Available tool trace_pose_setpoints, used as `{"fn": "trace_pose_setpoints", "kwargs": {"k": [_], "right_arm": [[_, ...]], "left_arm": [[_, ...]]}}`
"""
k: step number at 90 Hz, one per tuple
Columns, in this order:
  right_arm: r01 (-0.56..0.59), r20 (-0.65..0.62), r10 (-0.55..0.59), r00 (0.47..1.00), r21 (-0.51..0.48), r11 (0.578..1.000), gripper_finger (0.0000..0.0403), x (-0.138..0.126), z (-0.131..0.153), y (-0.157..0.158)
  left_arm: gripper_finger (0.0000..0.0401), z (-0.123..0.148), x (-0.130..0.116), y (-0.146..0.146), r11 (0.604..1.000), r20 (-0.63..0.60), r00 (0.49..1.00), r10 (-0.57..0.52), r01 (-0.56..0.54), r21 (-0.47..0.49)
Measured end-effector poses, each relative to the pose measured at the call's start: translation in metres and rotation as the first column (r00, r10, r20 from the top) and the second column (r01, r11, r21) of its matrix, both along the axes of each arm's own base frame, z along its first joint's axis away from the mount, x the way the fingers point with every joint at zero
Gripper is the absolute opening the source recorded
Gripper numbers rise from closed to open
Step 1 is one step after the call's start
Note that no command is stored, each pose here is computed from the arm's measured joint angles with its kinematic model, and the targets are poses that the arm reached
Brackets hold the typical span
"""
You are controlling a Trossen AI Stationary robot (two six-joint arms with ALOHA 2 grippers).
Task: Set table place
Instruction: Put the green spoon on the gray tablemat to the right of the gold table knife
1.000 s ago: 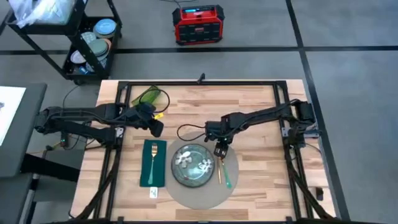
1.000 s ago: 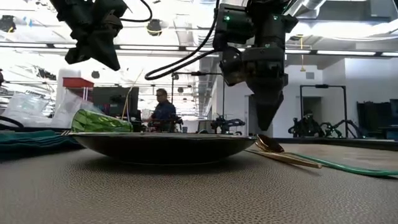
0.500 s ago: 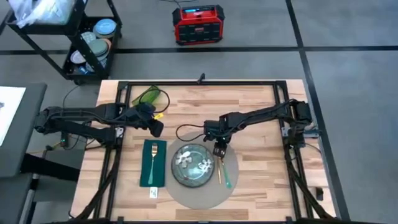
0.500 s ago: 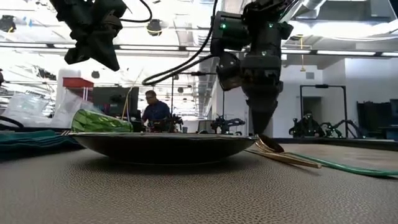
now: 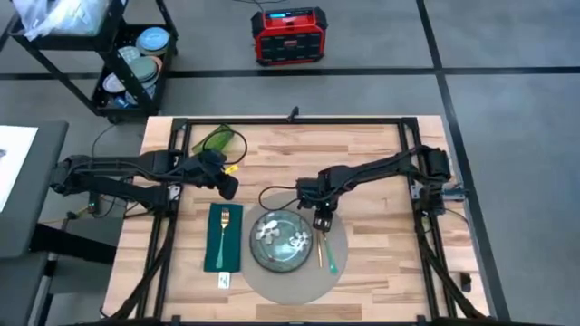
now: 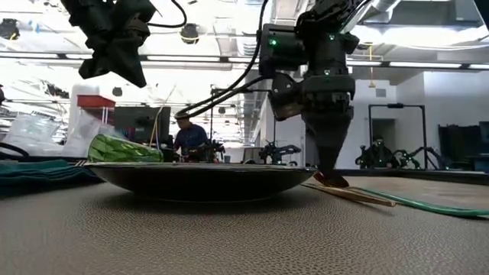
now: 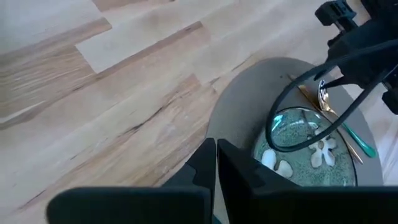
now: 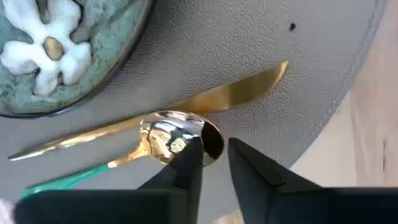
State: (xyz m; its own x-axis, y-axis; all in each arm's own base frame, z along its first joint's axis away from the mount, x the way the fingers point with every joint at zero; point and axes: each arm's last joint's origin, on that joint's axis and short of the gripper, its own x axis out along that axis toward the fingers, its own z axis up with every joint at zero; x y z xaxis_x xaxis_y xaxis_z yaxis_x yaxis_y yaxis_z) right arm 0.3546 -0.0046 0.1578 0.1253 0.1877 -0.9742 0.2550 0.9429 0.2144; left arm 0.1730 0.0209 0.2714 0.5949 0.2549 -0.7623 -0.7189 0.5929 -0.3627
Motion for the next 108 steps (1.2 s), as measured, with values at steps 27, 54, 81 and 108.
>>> {"fn": "trace_pose_setpoints", "kwargs": {"k": [27, 54, 81, 108], "right_arm": [[-0.001, -0.003, 0.001, 1.000, -0.006, 1.000, 0.0002, 0.000, 0.000, 0.000], [0.015, -0.077, -0.018, 0.997, -0.044, 0.999, 0.0000, -0.007, -0.001, -0.006], [0.043, -0.086, -0.049, 0.995, -0.064, 0.997, 0.0000, -0.008, -0.001, -0.014], [0.066, -0.116, -0.074, 0.990, -0.070, 0.995, 0.0000, -0.012, -0.001, -0.022]], "left_arm": [[0.0000, 0.000, 0.000, 0.000, 1.000, -0.001, 1.000, 0.004, -0.004, 0.005], [0.0000, 0.000, 0.000, 0.000, 1.000, -0.001, 1.000, 0.007, -0.007, 0.008], [0.0000, 0.000, 0.000, 0.000, 1.000, -0.002, 1.000, 0.010, -0.010, 0.012], [0.0000, 0.000, 0.000, 0.000, 1.000, -0.004, 1.000, 0.004, -0.003, 0.020]]}}
